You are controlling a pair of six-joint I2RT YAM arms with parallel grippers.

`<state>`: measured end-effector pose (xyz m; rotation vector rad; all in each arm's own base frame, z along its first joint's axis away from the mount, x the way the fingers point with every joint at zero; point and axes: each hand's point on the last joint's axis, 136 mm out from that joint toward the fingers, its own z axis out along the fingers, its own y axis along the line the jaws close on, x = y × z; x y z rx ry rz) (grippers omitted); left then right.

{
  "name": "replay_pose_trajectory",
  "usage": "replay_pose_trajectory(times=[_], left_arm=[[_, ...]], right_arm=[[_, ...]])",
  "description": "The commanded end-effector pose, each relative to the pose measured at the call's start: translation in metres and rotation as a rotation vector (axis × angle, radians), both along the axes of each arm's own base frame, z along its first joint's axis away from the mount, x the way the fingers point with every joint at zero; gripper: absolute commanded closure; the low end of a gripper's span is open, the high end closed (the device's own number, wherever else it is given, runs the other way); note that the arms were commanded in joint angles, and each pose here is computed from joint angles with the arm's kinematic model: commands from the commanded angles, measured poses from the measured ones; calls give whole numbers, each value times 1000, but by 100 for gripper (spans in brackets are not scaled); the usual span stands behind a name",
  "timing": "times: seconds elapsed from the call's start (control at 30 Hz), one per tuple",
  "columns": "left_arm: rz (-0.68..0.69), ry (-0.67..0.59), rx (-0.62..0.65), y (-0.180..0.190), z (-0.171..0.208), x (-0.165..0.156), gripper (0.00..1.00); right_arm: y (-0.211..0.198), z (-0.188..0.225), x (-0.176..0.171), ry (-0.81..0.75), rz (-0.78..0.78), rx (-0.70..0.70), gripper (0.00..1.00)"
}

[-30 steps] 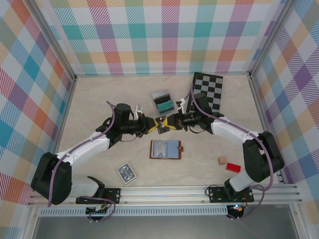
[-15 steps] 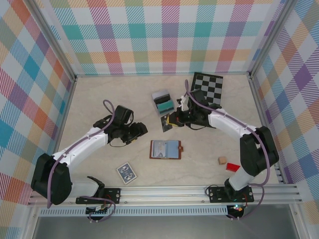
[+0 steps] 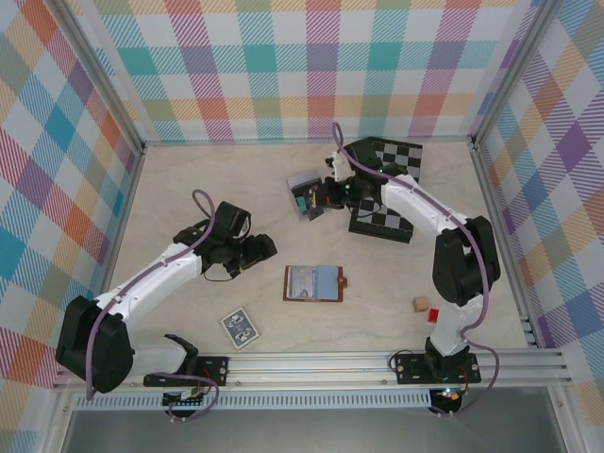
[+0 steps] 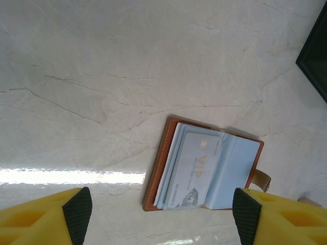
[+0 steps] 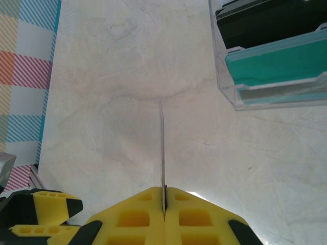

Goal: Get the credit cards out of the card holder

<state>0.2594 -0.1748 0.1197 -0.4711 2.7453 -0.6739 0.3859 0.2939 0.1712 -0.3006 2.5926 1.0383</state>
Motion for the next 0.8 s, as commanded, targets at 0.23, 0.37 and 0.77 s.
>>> replay_pose_trajectory(times=[0.23,0.37,0.77], left_arm=[[-2,-79,-190,-28,30,20,20],[-3,-94,-231,-41,38,38,17],[-58,-228,-603,-112,101,124,22]], right_arm=[[-2,18,16,-65,33,34,100],[-2,29,17,-41,33,94,100],[-1,65,13,110,22,374,100]])
